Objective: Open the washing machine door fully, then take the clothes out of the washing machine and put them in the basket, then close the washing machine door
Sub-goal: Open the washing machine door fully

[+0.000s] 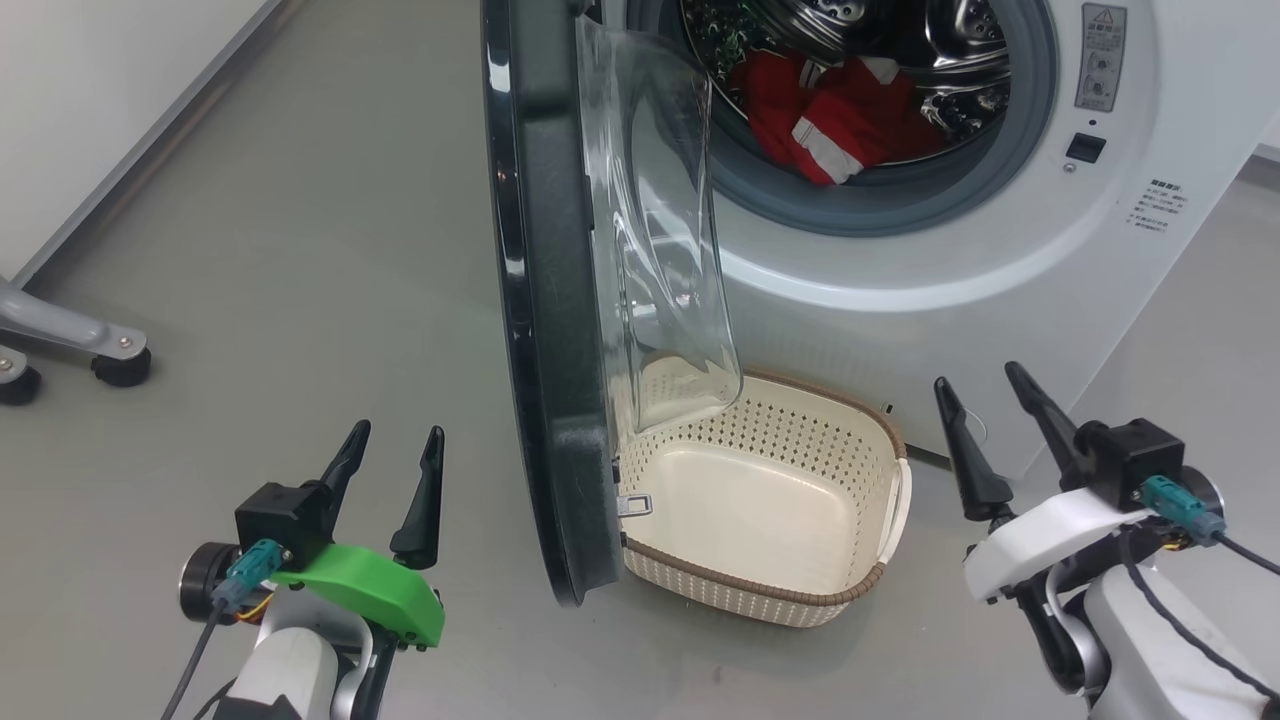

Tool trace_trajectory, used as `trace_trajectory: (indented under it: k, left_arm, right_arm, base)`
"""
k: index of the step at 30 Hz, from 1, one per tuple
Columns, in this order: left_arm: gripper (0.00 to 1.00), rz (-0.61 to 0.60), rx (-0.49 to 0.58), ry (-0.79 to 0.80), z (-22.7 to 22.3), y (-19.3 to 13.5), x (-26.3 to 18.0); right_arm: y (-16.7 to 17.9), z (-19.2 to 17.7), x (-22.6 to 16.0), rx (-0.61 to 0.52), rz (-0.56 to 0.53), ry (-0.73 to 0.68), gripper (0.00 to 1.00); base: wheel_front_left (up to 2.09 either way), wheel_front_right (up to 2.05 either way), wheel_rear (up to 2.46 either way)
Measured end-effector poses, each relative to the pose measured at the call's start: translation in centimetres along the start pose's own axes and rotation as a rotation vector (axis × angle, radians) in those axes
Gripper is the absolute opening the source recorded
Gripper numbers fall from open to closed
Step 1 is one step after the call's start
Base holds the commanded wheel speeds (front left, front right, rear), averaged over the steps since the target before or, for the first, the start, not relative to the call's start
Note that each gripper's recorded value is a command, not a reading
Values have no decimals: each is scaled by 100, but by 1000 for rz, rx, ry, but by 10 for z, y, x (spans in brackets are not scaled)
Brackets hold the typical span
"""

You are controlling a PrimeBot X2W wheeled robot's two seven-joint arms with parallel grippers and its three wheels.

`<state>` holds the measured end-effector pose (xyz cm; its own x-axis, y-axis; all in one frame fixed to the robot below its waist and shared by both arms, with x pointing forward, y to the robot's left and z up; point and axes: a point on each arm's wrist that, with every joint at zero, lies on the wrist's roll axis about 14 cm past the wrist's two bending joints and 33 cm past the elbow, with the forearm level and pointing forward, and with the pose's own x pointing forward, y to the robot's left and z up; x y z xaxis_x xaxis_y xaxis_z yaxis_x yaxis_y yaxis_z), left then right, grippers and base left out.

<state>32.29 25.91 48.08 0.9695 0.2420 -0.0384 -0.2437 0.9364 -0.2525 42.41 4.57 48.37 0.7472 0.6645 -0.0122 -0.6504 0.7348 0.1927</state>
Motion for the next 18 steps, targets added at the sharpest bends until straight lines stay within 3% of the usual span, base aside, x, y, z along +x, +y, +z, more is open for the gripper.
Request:
trace_trajectory:
  k: [18]
  left_arm:
    - [100, 6, -4, 17, -7, 1, -4]
  right_arm:
    - [-4, -1, -5, 21, -116, -25, 100]
  base:
    - [0, 0, 0]
